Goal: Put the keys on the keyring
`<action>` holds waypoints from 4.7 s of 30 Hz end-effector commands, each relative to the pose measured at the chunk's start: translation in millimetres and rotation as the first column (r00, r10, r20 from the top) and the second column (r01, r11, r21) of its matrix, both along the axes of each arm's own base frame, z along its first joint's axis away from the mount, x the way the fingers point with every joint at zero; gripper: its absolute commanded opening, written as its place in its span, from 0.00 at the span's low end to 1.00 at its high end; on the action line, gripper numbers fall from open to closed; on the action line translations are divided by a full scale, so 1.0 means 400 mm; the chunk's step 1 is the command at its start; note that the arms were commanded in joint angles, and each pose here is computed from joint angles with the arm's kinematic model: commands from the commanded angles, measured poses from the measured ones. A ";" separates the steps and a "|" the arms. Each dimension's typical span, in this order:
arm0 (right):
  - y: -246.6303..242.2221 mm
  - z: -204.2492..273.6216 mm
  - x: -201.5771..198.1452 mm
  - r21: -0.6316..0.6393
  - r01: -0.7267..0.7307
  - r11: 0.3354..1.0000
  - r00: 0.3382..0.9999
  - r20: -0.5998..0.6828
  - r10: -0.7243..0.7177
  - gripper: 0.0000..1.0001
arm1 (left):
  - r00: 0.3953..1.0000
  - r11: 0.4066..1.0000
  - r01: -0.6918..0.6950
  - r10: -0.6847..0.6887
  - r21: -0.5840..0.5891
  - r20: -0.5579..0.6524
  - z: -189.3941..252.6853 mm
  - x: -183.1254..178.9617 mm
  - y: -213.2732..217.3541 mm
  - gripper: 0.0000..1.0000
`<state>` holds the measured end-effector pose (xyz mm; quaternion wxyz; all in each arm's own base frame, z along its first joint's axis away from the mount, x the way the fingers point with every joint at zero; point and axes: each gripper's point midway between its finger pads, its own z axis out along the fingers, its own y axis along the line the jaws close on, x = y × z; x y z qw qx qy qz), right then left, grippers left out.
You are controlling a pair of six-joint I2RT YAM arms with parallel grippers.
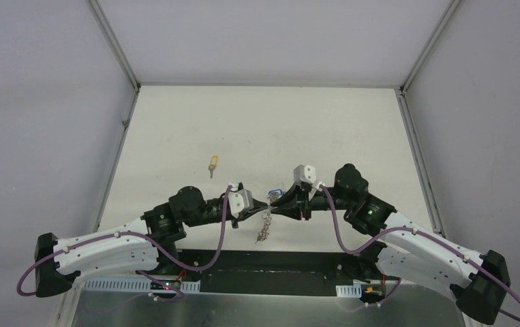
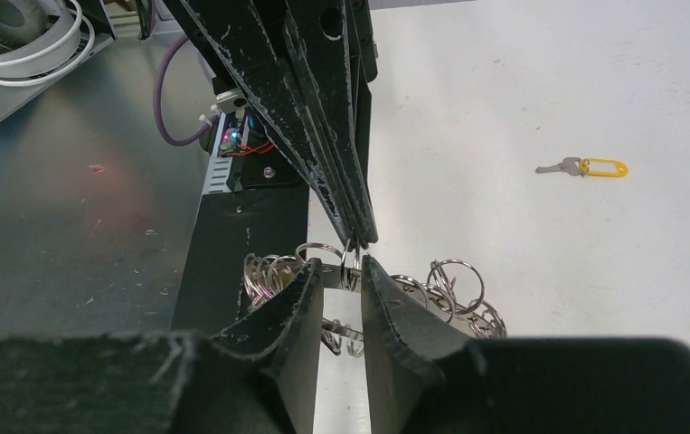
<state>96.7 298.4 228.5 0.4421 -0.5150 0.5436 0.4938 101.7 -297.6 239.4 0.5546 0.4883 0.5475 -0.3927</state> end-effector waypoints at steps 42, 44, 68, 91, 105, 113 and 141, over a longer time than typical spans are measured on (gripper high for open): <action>-0.005 0.052 0.006 0.033 -0.018 0.999 0.992 0.122 0.014 0.00 | 0.990 0.974 0.118 -0.131 0.195 0.055 -0.001 -0.013 -0.034 0.21; -0.005 0.051 0.006 0.032 -0.018 0.999 0.992 0.123 0.014 0.00 | 0.990 0.973 0.121 -0.134 0.198 0.054 -0.003 -0.014 -0.034 0.20; -0.006 0.049 0.016 0.030 0.010 0.999 0.993 0.115 -0.013 0.02 | 0.983 0.966 0.159 -0.174 0.206 0.060 -0.012 -0.025 -0.044 0.00; -0.147 -0.059 0.310 -0.434 0.680 0.590 0.343 -0.524 -0.780 1.00 | 0.907 0.975 0.090 -0.164 0.201 0.389 0.002 -0.007 0.050 0.00; -0.136 -0.311 0.429 -0.703 0.428 0.569 0.242 -0.517 -0.821 0.53 | 0.955 0.977 0.108 -0.154 0.184 0.254 -0.013 -0.022 0.038 0.00; -0.074 -0.429 0.427 -0.711 0.213 0.670 0.261 -0.620 -0.740 0.42 | 0.960 0.975 0.115 -0.158 0.190 0.232 -0.020 -0.023 0.031 0.00; -0.121 -0.485 0.385 -0.745 0.196 0.638 0.320 -0.567 -0.759 0.29 | 0.964 0.974 0.121 -0.161 0.192 0.212 -0.025 -0.026 0.028 0.00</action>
